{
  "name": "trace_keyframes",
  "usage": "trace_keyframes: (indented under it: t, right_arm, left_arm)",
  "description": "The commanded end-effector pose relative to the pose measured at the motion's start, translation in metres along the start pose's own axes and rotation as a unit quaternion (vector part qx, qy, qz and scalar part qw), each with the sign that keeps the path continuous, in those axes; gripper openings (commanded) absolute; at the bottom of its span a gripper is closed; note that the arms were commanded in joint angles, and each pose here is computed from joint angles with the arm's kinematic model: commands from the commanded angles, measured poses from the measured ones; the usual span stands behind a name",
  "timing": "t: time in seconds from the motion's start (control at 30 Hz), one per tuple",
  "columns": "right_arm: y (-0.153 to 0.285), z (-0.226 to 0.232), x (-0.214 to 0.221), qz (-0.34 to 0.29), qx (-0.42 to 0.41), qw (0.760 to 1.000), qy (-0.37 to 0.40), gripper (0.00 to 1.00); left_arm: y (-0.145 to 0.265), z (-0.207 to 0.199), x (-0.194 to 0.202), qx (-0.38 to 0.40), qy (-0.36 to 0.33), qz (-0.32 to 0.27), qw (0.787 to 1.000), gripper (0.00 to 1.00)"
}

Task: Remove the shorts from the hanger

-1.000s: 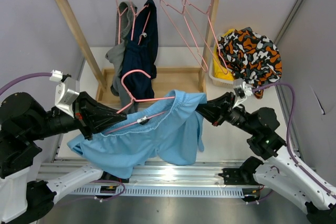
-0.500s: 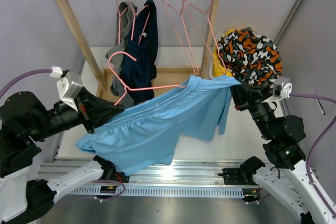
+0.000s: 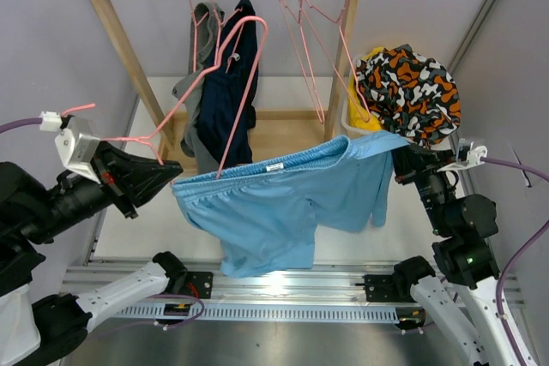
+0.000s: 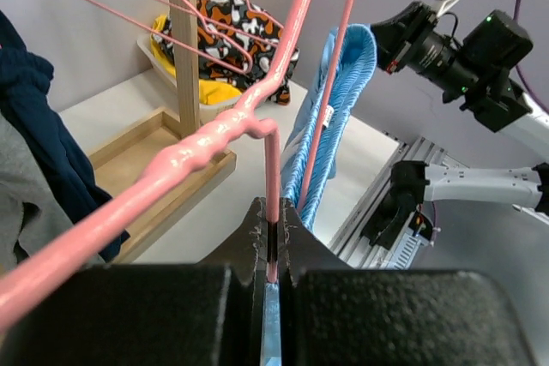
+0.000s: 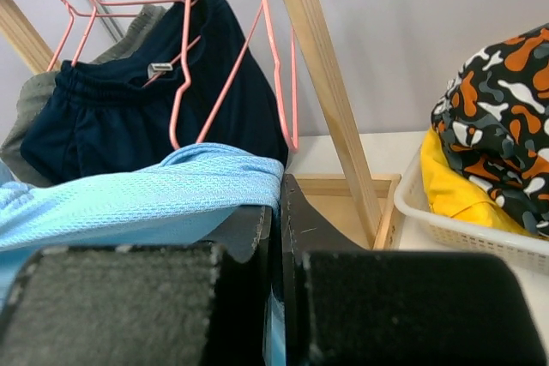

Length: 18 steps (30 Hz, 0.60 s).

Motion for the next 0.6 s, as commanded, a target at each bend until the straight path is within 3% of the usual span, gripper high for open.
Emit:
trace_keyframes:
  t: [0.0, 0.07, 0.17, 0.2, 0.27, 0.37, 0.4, 0.43, 0.5, 0.57]
  right_arm:
    - [0.003, -0.013, -0.008, -0.044, 0.068, 0.997, 0.003, 0.0]
    - [0.002, -0.012, -0.004, -0.03, 0.054, 0.998, -0.004, 0.0]
    - [0.0, 0.009, 0.008, 0.016, -0.063, 0.997, -0.035, 0.0]
    - [0.002, 0.016, 0.023, 0.066, -0.119, 0.989, -0.058, 0.0]
    - [0.002, 0.025, 0.032, 0.096, -0.172, 0.978, -0.072, 0.0]
    - [0.005, 0.03, 0.052, 0.145, -0.188, 0.97, -0.058, 0.0]
    - [0.008, 0.039, 0.05, 0.147, -0.202, 0.968, -0.036, 0.0]
    - [0.005, 0.036, 0.046, 0.126, -0.16, 0.979, -0.027, 0.0]
    - [0.008, 0.032, 0.039, 0.122, -0.117, 0.986, -0.009, 0.0]
    - [0.009, 0.029, 0.016, 0.078, -0.068, 0.995, 0.011, 0.0]
  left_arm:
    - [0.013, 0.001, -0.015, -0.022, -0.012, -0.038, 0.999, 0.0]
    - [0.006, 0.002, -0.015, -0.019, -0.009, -0.033, 0.999, 0.0]
    - [-0.008, 0.007, -0.016, -0.028, -0.006, -0.035, 0.999, 0.0]
    - [-0.017, 0.01, -0.015, -0.031, -0.005, -0.038, 0.999, 0.0]
    - [-0.031, 0.017, -0.017, -0.056, 0.002, -0.042, 0.998, 0.0]
    - [-0.052, 0.033, -0.025, -0.114, 0.002, -0.044, 0.992, 0.0]
    - [-0.076, 0.044, -0.012, -0.146, 0.008, 0.016, 0.989, 0.0]
    - [-0.073, 0.05, -0.023, -0.183, 0.01, 0.021, 0.983, 0.0]
    - [-0.097, 0.073, 0.006, -0.279, 0.005, 0.14, 0.95, 0.0]
    - [-0.106, 0.08, 0.026, -0.313, 0.0, 0.184, 0.932, 0.0]
Point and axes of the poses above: each gripper's point midway between its finger pads, its own y axis back along the fingers, its own z axis along the line the jaws close on, x = y × z, the point moved 9 cm from there along y, back along the fingers, and after that the axes turned 12 degrees about -y, right-handed, at the moved point
